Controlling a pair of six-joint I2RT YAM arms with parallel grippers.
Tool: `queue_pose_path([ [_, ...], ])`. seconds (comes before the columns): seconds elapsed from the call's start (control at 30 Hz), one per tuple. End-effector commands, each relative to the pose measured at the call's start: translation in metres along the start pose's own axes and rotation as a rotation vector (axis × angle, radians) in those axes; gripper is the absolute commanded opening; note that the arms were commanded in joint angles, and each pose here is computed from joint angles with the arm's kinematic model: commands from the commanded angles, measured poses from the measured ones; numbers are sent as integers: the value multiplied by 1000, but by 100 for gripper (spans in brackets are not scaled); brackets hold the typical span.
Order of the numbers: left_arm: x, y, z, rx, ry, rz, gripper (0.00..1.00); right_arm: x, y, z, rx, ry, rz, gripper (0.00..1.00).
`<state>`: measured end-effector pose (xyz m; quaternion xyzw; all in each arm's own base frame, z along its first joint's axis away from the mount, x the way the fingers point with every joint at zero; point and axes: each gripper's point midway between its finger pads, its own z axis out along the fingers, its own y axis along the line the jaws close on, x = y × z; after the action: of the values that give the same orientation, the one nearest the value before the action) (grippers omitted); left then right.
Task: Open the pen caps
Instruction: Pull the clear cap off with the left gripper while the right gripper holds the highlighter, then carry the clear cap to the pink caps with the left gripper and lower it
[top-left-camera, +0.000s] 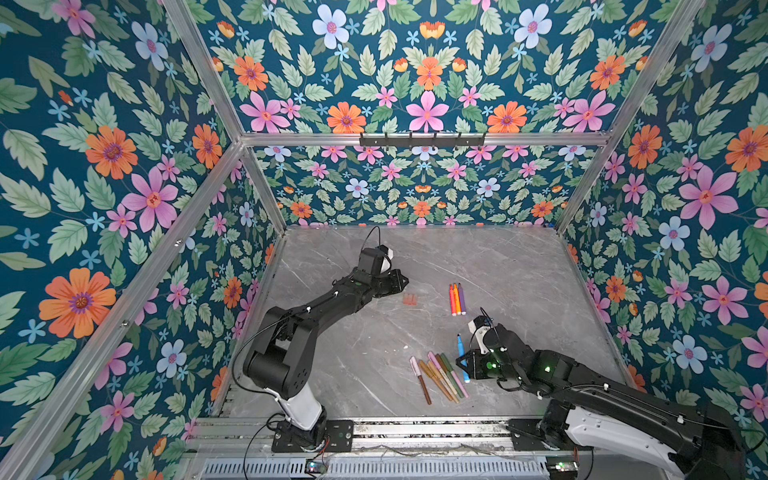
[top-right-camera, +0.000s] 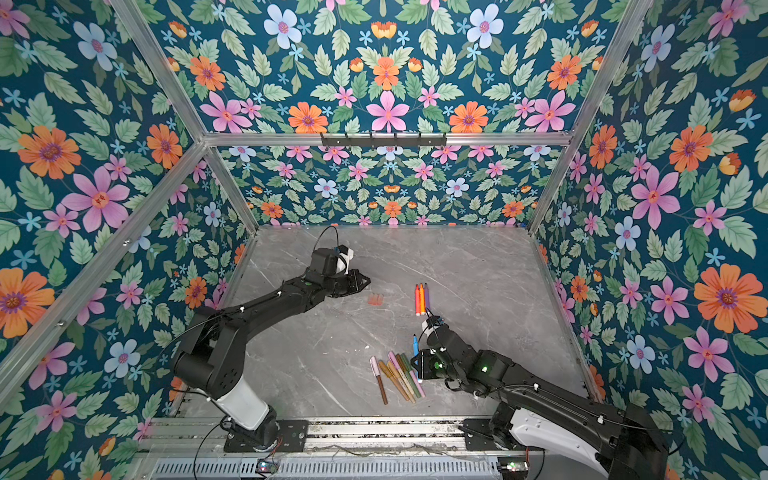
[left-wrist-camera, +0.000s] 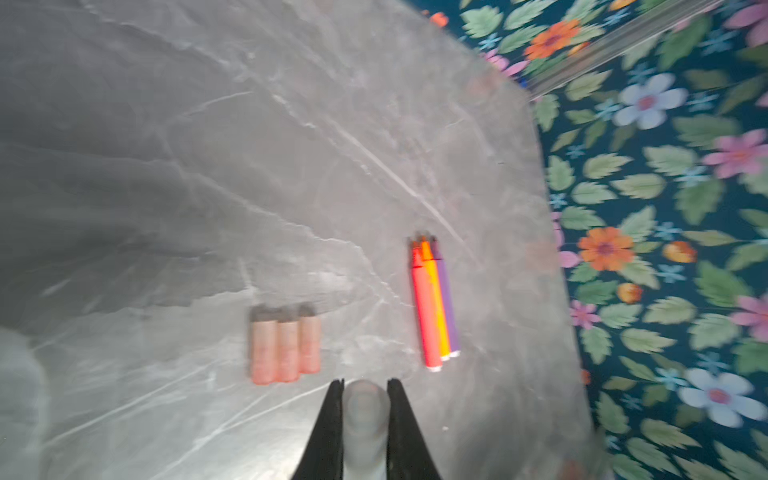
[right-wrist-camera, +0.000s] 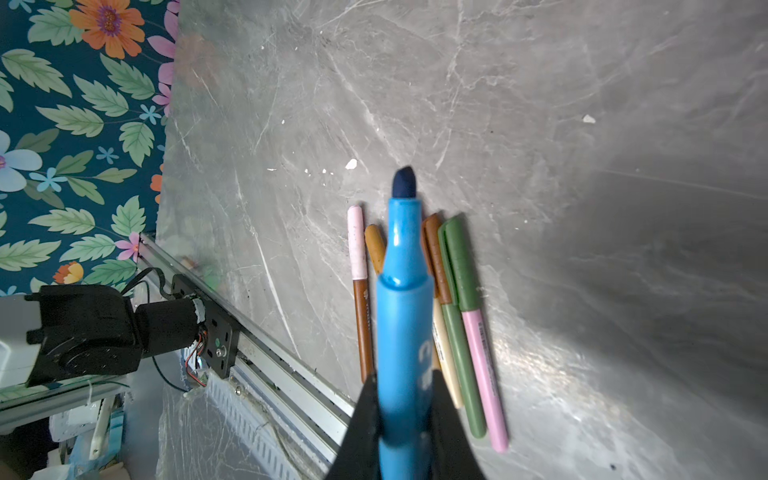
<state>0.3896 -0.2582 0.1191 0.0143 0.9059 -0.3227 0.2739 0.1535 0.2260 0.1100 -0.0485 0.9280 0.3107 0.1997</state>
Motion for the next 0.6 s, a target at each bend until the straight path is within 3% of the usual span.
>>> queue_pose_path([
  [0.0,21,47,4,-219,88,73,0,0,-6,-1,29,-2,5,0],
  [0.3,35,61,34,-176,167,43,1,-3,-3,0,41,9,1,0],
  [0.57,34,59,42,-136,173,36,14,-6,-1,0,42,4,-2,0],
])
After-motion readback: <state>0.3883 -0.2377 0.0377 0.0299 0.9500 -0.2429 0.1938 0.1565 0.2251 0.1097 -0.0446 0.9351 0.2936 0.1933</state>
